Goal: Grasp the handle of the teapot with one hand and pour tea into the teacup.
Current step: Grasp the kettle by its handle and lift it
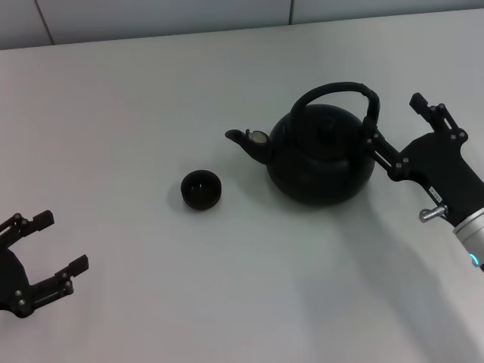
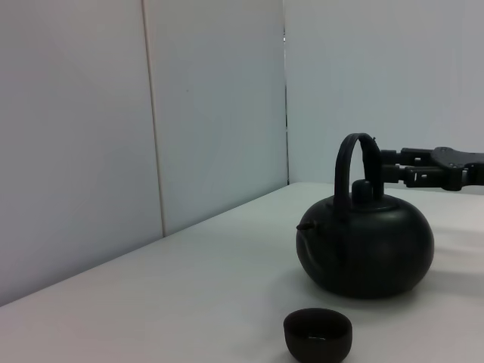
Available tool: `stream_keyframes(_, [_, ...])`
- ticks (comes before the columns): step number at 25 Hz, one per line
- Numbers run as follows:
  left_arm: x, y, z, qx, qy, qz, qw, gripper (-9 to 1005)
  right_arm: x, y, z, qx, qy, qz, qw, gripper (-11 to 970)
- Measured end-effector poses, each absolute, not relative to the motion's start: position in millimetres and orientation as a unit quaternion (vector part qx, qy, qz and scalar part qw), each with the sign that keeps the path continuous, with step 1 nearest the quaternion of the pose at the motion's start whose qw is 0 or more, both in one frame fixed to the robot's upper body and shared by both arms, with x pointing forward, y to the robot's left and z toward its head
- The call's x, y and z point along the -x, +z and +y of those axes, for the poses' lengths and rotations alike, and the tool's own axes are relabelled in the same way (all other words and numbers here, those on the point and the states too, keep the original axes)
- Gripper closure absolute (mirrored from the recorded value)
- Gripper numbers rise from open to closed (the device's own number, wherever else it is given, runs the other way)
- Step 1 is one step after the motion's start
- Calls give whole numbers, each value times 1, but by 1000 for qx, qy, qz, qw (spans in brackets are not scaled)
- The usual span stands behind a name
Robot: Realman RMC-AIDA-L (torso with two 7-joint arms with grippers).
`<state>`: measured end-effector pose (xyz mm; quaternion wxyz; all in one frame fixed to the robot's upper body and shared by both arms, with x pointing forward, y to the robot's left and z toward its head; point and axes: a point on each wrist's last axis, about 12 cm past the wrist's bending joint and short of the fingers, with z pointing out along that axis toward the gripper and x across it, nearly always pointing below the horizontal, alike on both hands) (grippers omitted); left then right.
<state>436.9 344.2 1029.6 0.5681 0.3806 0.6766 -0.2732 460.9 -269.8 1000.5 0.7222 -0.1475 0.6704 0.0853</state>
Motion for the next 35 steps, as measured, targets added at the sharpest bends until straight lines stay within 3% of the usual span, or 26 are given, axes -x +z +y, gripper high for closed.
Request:
stream_keyframes(30, [-438, 1030, 342, -374, -273, 675, 574, 163, -480, 1004, -269, 148, 80, 674, 719, 192])
stream_keyframes(35, [-438, 1029, 341, -373, -273, 675, 575, 163, -482, 1006, -269, 141, 89, 674, 719, 370])
